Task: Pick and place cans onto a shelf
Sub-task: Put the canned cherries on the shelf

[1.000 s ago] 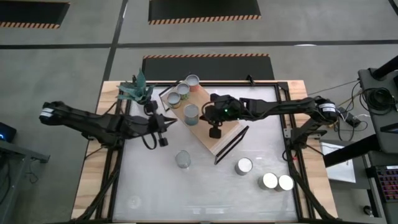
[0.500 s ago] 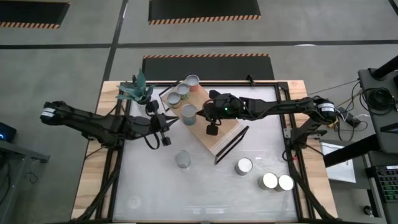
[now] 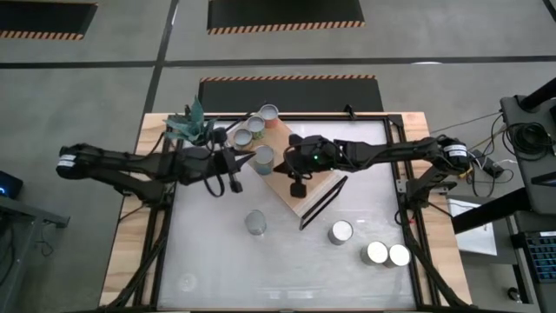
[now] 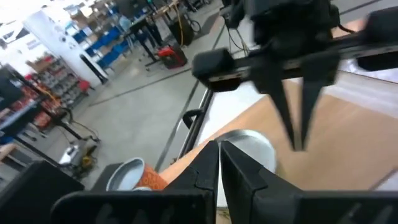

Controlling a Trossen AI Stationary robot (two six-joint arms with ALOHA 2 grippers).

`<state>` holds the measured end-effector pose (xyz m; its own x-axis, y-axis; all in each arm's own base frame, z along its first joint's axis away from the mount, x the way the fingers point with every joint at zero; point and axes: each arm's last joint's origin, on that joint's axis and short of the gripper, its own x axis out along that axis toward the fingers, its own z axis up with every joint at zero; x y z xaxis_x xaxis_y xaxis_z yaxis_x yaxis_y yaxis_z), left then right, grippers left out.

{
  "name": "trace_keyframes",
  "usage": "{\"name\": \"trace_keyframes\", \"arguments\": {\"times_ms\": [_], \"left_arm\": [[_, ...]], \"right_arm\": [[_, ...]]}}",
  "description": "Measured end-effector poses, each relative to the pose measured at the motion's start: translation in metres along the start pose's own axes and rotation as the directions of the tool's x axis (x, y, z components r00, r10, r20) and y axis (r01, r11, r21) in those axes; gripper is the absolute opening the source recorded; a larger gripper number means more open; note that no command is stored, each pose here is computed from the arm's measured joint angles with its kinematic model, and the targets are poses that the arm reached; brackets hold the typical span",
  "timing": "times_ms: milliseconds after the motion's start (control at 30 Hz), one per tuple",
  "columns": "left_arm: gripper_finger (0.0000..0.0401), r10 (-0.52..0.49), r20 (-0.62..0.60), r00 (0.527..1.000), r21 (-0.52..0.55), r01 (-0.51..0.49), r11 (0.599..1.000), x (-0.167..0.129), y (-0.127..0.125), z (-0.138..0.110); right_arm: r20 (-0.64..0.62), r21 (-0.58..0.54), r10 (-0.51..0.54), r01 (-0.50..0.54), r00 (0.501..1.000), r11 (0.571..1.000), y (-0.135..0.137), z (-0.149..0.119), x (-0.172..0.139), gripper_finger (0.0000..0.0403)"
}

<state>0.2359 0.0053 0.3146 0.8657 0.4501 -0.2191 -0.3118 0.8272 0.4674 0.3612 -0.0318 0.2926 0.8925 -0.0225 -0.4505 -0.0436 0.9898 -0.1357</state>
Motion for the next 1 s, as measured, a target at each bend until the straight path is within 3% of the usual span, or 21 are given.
{"name": "trace_keyframes", "arguments": {"times_ms": [267,1000], "left_arm": [[0.0,-0.021,-0.043,0.999,-0.05,0.019,0.999,0.017,0.0,-0.009],[0.0,-0.09,-0.054,0.994,-0.214,0.076,0.974,0.018,-0.005,-0.012]], "right_arm": [[0.029,-0.005,-0.013,0.014,0.999,1.0,0.001,0.0,0.009,0.0008],[0.01,-0.075,-0.2,0.2,0.98,0.977,-0.01,0.001,0.003,0.0008]]}}
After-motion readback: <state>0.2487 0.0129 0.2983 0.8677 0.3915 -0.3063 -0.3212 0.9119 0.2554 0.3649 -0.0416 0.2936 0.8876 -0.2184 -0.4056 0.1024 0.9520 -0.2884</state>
